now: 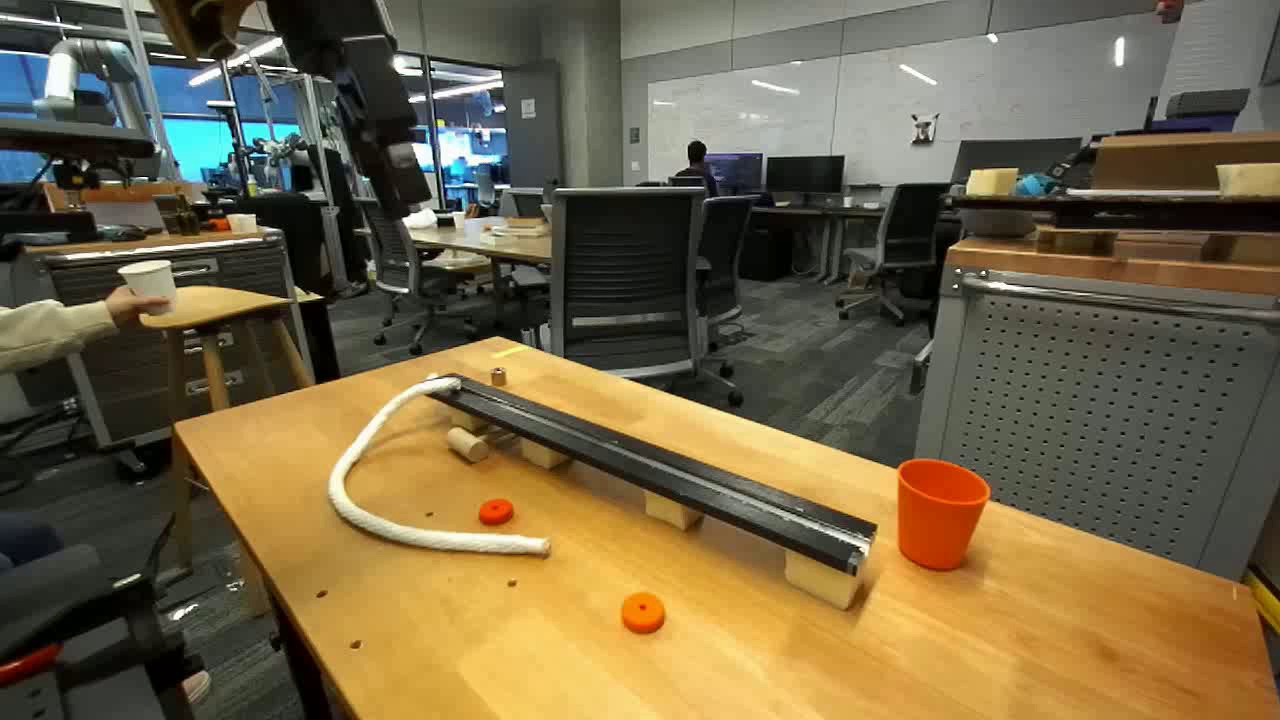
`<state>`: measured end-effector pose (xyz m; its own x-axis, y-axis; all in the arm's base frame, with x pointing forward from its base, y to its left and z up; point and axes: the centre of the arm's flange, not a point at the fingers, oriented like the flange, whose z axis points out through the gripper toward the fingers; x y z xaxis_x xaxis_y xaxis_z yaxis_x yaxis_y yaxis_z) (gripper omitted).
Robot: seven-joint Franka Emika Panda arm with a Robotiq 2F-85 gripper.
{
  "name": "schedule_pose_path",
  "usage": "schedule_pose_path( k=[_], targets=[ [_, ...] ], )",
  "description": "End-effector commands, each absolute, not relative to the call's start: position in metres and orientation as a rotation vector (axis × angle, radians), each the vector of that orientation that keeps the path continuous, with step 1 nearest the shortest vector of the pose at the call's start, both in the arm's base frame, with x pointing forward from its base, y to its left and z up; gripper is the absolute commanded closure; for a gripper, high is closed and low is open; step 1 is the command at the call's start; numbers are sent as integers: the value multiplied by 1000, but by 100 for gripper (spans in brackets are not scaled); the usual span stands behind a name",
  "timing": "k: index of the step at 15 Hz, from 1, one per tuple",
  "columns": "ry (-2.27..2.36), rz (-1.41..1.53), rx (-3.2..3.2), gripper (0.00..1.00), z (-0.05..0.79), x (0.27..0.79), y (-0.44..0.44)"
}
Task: Pick up the white rope and put it in between the black object.
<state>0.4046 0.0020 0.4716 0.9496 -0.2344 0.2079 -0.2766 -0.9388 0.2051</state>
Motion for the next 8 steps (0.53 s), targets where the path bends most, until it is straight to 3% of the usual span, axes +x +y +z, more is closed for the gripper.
schedule_pose_path(
  k=[1,8],
  targets=[
    [-381,270,2871,0,473,405,2],
    [-382,291,2870,0,479,407,3]
  ],
)
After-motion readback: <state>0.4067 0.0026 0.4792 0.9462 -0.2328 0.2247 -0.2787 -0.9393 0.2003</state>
